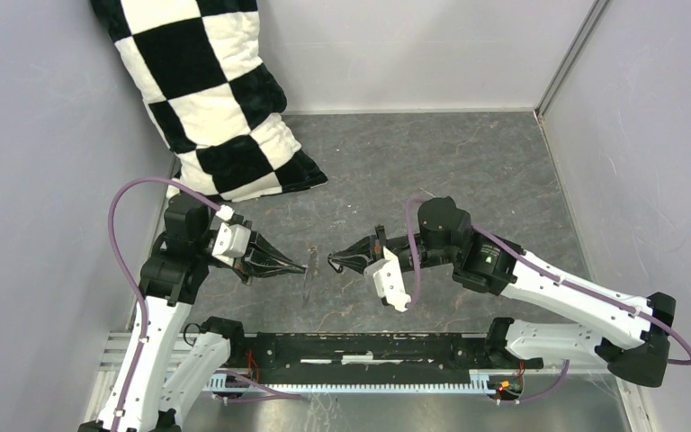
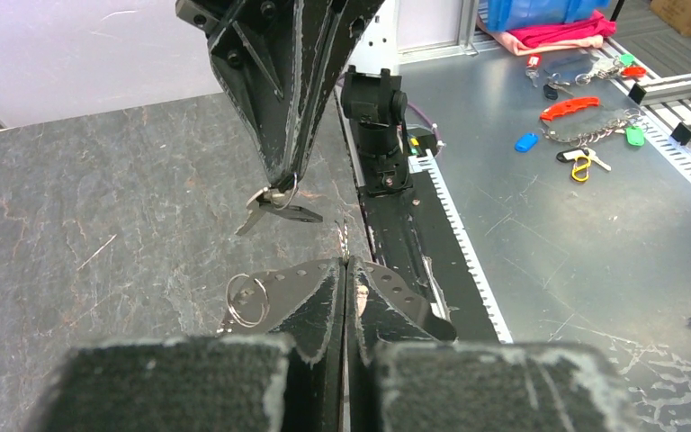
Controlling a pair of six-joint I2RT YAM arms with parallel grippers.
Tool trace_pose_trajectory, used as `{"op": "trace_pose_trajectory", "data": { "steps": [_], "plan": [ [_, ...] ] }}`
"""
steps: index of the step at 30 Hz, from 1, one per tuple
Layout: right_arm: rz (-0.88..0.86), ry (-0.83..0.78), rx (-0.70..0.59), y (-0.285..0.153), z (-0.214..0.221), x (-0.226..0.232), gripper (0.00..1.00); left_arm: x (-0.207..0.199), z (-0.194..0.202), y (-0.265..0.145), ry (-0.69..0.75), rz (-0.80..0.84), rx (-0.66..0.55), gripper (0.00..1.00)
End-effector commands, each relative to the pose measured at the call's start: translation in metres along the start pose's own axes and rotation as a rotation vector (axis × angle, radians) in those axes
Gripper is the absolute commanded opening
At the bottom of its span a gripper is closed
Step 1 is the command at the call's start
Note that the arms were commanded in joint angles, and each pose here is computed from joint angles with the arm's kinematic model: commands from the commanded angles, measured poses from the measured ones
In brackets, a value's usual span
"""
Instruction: Put the keys on the keyring
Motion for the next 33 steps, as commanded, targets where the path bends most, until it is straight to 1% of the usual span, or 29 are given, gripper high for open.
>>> {"op": "trace_pose_trajectory", "data": {
  "steps": [1,16,33],
  "plan": [
    [0.011,-0.08,-0.074,0.0,-0.033,-0.013,0.01,-0.009,-0.026,0.001,0.068,0.08,-0.072,0.02],
    [-0.064,-0.12,-0.092,0.017,-0.044,-0.007,0.01,-0.009,-0.027,0.001,0.067,0.081,-0.072,0.02],
    [-0.054,-0.151,-0.106,0.024,-0.049,-0.011,0.01,-0.01,-0.028,0.001,0.07,0.081,-0.072,0.02]
  ]
}}
Point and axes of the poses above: each gripper's point midway between its finger pads, its own y axis out along the fingers, its own x axis along the line the jaws close on, z = x × y, the point moved 1 cm from there along -y, back along the fingers, and after that the axes turned 12 degrees about y, right-handed, at the moved point
